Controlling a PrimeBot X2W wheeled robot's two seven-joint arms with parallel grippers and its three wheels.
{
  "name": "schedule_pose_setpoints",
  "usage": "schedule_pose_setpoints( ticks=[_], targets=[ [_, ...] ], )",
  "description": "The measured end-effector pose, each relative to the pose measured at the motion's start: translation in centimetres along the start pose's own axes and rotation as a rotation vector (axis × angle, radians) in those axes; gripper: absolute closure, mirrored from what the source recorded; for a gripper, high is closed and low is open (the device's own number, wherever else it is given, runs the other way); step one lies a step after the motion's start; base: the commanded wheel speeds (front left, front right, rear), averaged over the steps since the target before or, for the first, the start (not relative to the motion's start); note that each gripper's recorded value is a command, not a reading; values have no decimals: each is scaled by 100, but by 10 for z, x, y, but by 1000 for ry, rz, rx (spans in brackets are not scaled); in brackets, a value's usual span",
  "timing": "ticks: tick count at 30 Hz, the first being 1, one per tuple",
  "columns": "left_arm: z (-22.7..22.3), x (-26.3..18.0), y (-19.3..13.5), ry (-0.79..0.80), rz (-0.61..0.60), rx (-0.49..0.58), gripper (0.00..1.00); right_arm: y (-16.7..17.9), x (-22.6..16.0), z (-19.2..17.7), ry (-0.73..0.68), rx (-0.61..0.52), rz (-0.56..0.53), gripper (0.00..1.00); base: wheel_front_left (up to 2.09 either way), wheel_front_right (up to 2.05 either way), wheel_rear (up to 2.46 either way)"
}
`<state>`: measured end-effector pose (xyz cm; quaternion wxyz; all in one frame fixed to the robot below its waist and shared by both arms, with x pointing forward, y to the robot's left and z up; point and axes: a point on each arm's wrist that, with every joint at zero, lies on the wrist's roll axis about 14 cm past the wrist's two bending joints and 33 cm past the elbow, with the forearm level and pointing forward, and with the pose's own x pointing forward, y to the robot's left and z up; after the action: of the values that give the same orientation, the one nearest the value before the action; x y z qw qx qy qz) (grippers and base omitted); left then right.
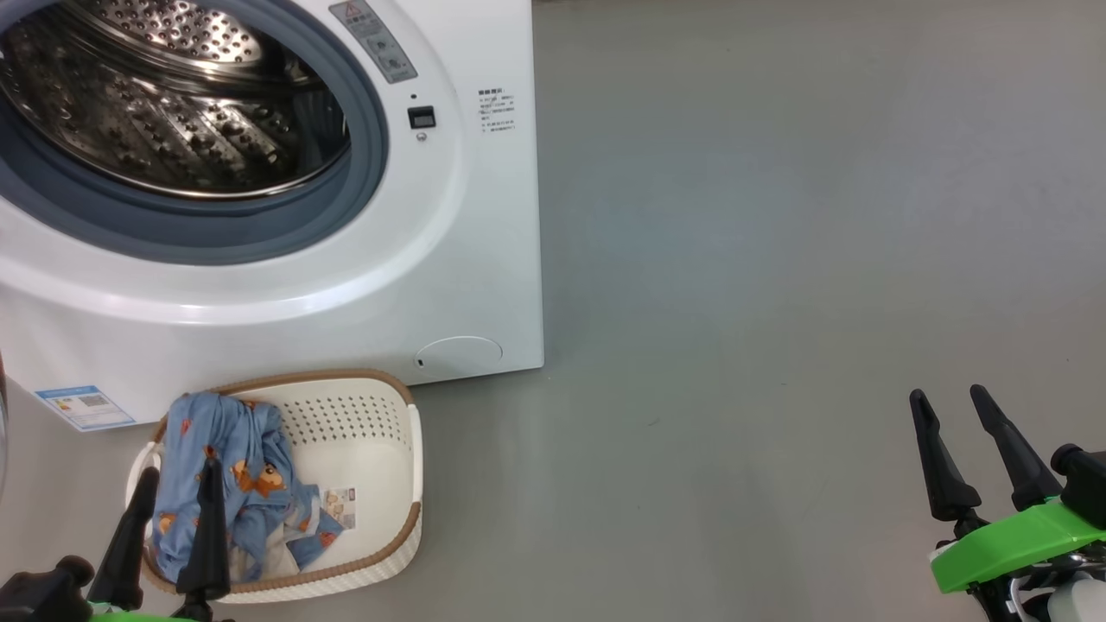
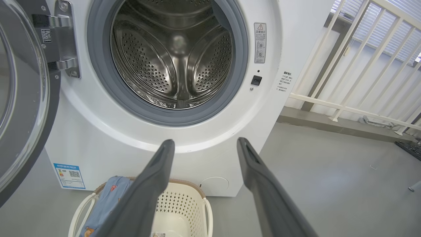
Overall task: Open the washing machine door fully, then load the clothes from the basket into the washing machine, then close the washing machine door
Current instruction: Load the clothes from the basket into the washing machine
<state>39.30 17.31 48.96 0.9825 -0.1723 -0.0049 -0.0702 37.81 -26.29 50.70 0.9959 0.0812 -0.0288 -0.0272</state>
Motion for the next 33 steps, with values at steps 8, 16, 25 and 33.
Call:
schedule_pose_setpoints(
  ticks=[8, 16, 25, 33],
  targets=[
    [-2, 0, 2, 8, 3, 3, 0, 2, 2, -3, 7, -1, 4, 0, 116, -120, 4],
    [-2, -1, 4, 9, 9, 4, 0, 7, 4, -5, 12, 0, 20, 0, 153, -161, 8],
    [0, -3, 5, 1, 13, -2, 0, 13, 4, -4, 9, 5, 34, 0, 92, -93, 1],
    [-1, -5, 9, 7, 25, 1, 0, 16, 5, -5, 10, 6, 43, 0, 4, -4, 0]
  ],
)
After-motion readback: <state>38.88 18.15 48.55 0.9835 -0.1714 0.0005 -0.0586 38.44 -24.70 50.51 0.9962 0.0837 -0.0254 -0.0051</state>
